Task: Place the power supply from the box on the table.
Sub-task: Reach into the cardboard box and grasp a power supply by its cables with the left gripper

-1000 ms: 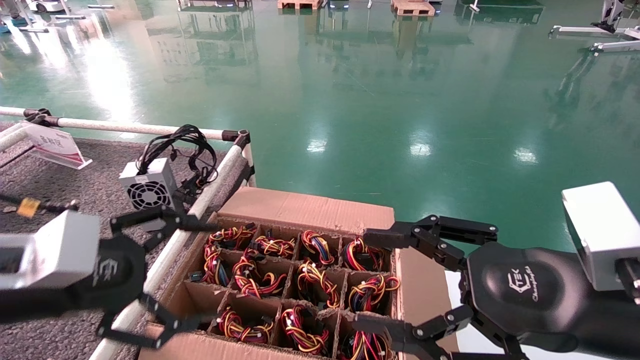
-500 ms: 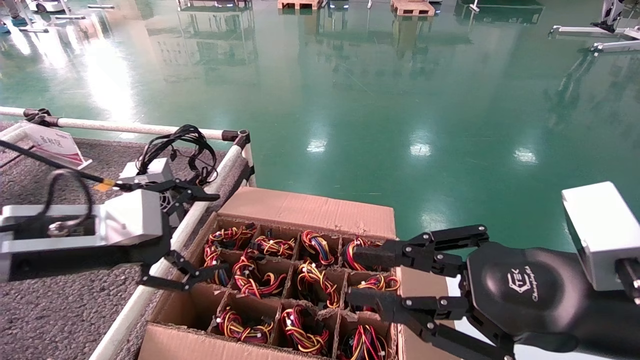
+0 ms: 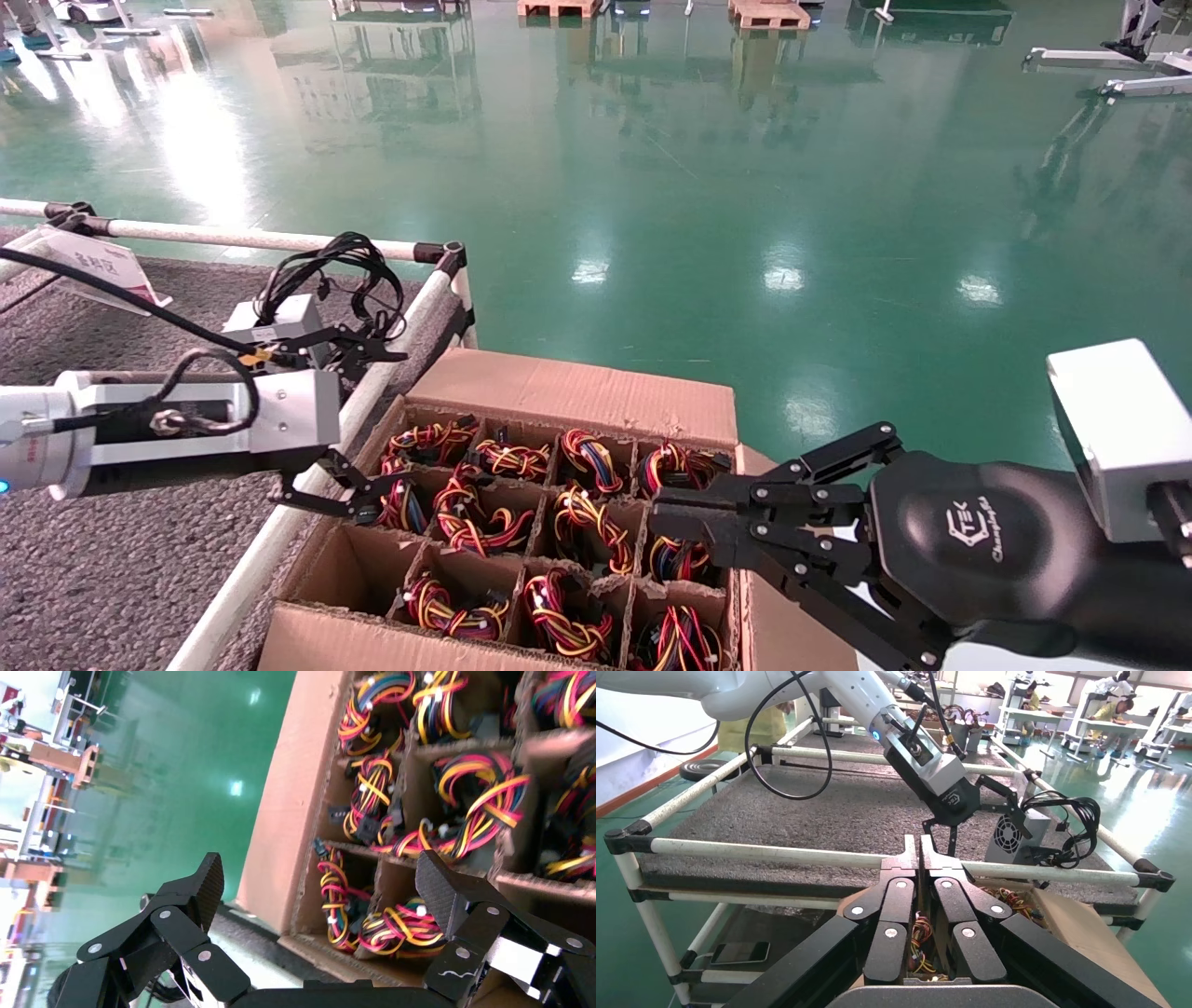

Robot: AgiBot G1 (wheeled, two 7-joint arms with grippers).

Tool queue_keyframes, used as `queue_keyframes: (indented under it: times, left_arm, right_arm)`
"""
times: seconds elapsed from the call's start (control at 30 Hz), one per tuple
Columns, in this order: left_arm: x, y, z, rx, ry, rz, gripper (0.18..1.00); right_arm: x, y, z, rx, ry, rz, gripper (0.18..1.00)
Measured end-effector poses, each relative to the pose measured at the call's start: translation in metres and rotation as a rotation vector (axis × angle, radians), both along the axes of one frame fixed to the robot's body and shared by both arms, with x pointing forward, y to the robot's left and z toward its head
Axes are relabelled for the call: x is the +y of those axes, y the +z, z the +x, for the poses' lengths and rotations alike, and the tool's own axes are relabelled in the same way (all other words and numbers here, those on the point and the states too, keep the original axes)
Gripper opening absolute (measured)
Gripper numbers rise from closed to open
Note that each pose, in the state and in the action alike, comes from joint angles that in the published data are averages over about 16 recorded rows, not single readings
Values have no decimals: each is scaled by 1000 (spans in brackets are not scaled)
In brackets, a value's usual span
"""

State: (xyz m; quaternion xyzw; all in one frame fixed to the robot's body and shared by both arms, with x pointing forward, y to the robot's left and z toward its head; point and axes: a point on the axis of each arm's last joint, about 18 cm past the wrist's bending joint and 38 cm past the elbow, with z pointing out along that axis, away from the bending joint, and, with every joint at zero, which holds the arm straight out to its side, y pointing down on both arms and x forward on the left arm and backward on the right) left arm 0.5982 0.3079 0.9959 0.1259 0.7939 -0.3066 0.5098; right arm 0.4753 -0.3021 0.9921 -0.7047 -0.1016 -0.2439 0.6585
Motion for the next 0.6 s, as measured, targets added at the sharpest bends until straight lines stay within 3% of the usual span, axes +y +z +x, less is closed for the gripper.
queue_keyframes:
  times: [0.37,0.6]
  left_arm:
    - [3,0,8,-48,11,145,999]
    - [4,-2,12,-57,5,239,999]
  right_arm:
    - [0,0,0,0,0,0,188]
    - [0,0,0,0,0,0,187]
